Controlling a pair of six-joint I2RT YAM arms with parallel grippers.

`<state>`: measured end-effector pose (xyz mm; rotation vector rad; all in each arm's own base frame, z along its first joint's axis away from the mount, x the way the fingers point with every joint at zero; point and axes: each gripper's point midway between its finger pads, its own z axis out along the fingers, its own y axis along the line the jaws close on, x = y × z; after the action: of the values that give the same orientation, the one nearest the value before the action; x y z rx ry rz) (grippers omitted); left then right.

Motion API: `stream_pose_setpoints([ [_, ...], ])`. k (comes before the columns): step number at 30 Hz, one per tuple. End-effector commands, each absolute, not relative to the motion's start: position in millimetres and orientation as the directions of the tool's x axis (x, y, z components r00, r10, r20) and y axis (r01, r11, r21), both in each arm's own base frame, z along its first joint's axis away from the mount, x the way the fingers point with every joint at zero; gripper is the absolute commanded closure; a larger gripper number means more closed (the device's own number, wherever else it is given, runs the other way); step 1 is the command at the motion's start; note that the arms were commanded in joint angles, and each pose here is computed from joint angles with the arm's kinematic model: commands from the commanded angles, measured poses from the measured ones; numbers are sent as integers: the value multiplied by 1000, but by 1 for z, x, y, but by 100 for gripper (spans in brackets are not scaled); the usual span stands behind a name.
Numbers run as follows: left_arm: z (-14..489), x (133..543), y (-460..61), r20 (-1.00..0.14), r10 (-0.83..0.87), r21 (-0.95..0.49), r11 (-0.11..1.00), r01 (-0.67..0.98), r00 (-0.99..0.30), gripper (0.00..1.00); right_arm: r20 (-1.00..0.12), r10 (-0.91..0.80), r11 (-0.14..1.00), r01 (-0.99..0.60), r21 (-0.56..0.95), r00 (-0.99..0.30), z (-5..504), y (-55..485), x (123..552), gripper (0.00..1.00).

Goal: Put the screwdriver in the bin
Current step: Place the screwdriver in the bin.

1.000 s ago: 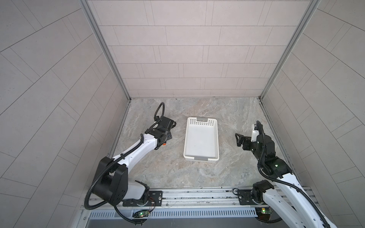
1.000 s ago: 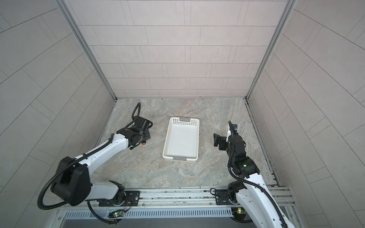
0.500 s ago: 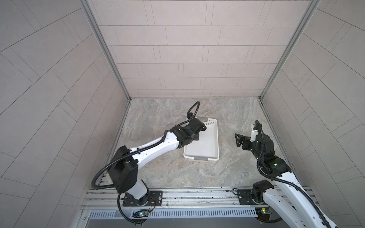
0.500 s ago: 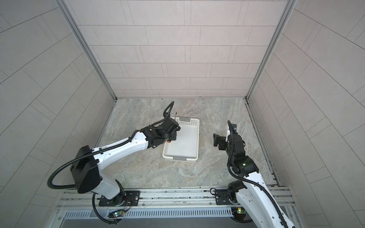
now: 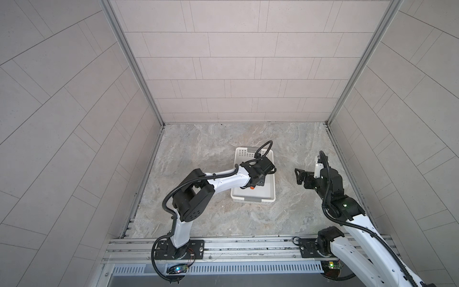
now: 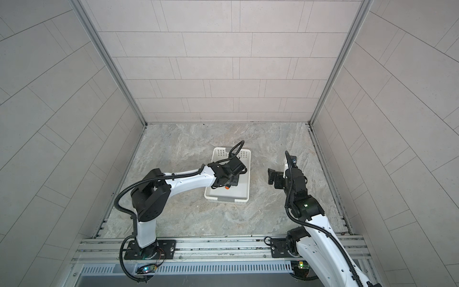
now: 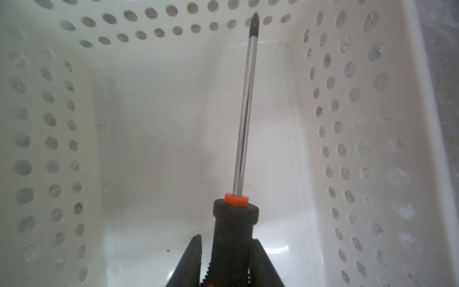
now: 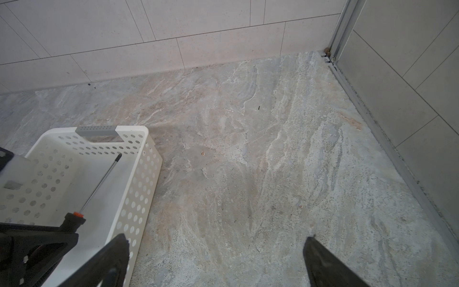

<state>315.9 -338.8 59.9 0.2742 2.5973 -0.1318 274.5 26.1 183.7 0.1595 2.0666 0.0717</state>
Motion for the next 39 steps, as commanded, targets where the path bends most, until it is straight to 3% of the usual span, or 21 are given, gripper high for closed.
stream_pose_setpoints([
  [1, 62, 322, -351, -529, 163, -54, 973, 225, -833, 97, -880, 158, 987, 87, 134, -448, 191, 27, 277, 0],
  [9, 45, 325, -349, -518, 192, -15, 972, 233, -833, 94, -876, 155, 988, 84, 131, -458, 189, 28, 281, 0],
  [14, 45, 323, -351, -520, 204, -18, 968, 249, -829, 87, -872, 153, 988, 91, 125, -466, 188, 27, 281, 0],
  [22, 45, 323, -355, -529, 198, -35, 967, 254, -825, 62, -865, 151, 988, 87, 124, -479, 186, 29, 284, 1],
  [31, 52, 324, -351, -544, 202, -24, 966, 256, -814, 51, -853, 144, 990, 77, 122, -502, 186, 31, 284, 1],
  [33, 62, 325, -349, -560, 205, -20, 965, 261, -803, 44, -852, 144, 990, 75, 123, -503, 185, 32, 285, 0],
  [39, 105, 329, -340, -625, 210, -2, 963, 270, -752, 8, -853, 144, 989, 66, 129, -502, 188, 34, 283, 0],
])
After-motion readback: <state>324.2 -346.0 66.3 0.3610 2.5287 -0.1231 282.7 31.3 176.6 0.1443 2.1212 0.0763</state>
